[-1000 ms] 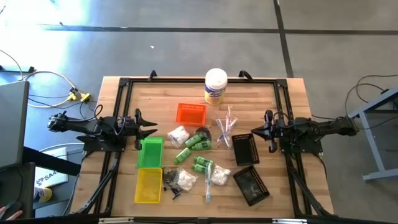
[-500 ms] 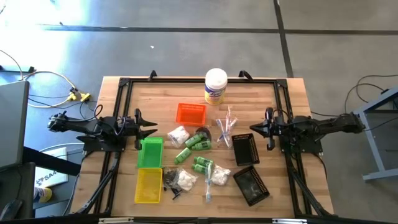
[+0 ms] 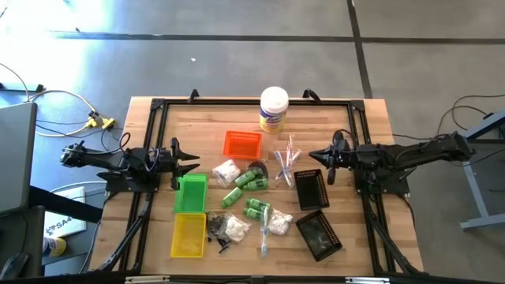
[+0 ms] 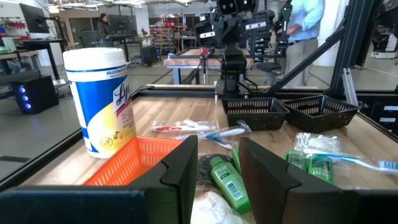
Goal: Pick & Place Travel size toiletries
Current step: Put the red toothbrush into the orange bin
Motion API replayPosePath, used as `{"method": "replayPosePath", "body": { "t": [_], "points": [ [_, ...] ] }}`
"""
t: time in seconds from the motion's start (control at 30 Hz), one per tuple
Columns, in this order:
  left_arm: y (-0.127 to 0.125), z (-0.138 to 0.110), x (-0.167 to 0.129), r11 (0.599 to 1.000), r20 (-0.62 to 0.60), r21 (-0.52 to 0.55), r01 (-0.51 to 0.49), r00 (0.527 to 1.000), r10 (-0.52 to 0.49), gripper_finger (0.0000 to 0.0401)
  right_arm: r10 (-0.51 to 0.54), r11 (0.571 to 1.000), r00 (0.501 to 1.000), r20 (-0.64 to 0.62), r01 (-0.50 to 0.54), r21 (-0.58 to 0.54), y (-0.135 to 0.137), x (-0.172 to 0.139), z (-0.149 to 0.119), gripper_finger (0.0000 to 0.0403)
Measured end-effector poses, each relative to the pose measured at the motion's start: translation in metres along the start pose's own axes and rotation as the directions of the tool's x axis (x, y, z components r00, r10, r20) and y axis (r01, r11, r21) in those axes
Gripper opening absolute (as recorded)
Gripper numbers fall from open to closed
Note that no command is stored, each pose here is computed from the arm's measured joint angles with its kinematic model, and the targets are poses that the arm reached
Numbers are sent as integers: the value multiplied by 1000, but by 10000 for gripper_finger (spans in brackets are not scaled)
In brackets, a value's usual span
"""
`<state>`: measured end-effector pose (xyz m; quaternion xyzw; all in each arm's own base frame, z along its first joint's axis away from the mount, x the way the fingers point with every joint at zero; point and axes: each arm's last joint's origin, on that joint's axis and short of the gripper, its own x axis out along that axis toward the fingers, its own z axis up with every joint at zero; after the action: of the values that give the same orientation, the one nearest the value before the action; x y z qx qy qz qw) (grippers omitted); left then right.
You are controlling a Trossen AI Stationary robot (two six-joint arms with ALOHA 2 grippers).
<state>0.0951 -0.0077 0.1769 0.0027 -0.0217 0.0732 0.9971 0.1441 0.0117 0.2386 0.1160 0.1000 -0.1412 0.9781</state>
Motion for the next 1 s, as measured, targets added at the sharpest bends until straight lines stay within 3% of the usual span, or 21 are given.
{"method": "replayPosePath", "body": {
  "t": [0.37,0.63,0.87,1.0],
  "points": [
    [0,0,0,1000,0,0,0,1000,0,113,-164,982,965,-205,180,64,7,34,16,3],
    [0,0,0,1000,0,0,0,1000,0,113,-277,905,889,-365,368,211,-9,67,18,3],
    [0,0,0,1000,0,0,0,1000,0,113,-275,874,851,-447,415,253,-24,90,18,3],
    [0,0,0,1000,0,0,0,1000,0,113,-263,902,859,-440,380,203,-31,99,18,3]
  ]
}}
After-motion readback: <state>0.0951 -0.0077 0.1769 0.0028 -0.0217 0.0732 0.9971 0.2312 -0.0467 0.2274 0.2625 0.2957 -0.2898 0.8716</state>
